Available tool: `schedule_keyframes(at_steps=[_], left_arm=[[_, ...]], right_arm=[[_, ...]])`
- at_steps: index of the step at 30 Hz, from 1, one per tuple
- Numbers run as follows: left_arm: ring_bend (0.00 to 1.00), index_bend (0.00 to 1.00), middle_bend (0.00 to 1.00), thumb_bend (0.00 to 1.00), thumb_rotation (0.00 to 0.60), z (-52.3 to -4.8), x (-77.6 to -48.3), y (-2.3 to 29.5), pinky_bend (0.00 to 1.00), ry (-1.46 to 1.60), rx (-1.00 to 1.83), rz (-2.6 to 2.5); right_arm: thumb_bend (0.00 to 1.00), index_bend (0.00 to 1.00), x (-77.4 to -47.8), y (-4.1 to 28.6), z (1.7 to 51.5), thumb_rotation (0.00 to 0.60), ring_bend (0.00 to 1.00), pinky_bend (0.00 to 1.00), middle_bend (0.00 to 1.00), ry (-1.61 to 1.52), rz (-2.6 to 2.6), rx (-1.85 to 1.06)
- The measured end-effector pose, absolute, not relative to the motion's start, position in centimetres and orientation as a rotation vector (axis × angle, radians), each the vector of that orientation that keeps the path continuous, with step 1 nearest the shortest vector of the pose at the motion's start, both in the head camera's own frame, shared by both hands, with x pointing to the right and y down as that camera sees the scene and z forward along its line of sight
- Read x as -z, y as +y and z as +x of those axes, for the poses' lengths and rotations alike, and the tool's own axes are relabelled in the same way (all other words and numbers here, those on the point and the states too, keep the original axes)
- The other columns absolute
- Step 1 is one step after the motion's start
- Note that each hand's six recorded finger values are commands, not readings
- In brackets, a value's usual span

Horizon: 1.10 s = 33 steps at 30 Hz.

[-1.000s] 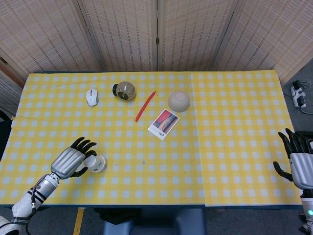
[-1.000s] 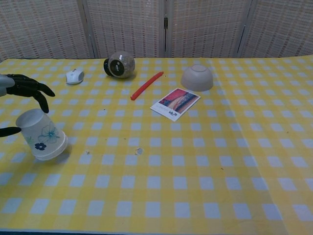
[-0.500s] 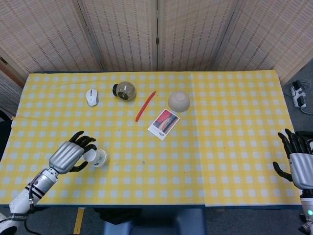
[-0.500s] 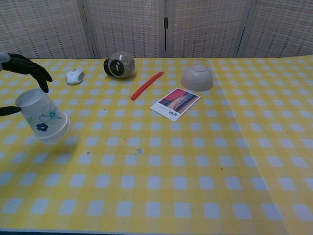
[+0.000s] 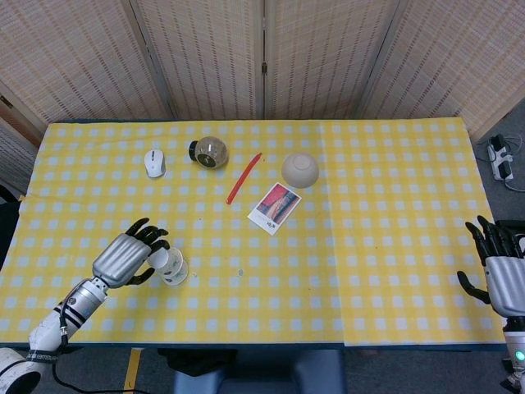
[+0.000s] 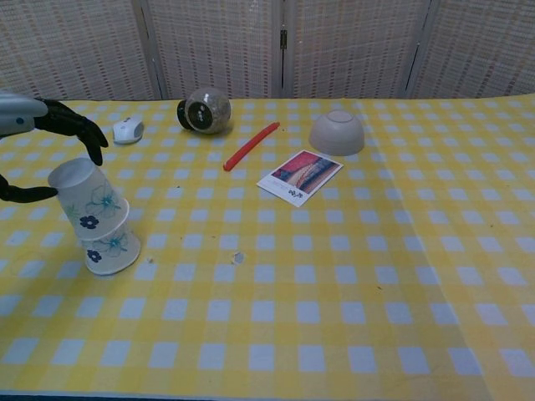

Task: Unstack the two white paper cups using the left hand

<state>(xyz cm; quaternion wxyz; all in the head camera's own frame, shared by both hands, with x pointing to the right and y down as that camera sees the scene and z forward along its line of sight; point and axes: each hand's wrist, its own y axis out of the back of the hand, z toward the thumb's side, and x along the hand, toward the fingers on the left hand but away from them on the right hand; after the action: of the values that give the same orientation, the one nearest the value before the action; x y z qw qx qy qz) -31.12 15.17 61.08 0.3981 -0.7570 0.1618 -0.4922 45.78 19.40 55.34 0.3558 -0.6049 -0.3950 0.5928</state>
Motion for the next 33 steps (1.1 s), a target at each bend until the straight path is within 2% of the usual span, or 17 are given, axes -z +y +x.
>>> schedule_keyframes(at_steps=[16,19,33], left_arm=[[0.17,0.38,0.21,0.51,0.6,-34.9,-56.3,14.9,0.1,0.546,1.272,-1.854],[0.17,0.38,0.21,0.51,0.6,-35.4,-56.8,15.3,0.1,0.525,1.3,-1.855],[0.17,0.38,0.21,0.51,0.6,-36.8,-62.7,17.5,0.1,0.435,1.427,-1.861]], right_arm=[[0.37,0.0,-55.0,19.0,45.1,0.6,0.0,0.0,0.0,-1.007,-1.564,-1.51],[0.37,0.0,-55.0,19.0,45.0,0.6,0.0,0.0,0.0,-1.003,-1.567,-1.506],[0.37,0.0,-54.8,19.4,45.1,0.6,0.0,0.0,0.0,-1.007,-1.563,-1.509]])
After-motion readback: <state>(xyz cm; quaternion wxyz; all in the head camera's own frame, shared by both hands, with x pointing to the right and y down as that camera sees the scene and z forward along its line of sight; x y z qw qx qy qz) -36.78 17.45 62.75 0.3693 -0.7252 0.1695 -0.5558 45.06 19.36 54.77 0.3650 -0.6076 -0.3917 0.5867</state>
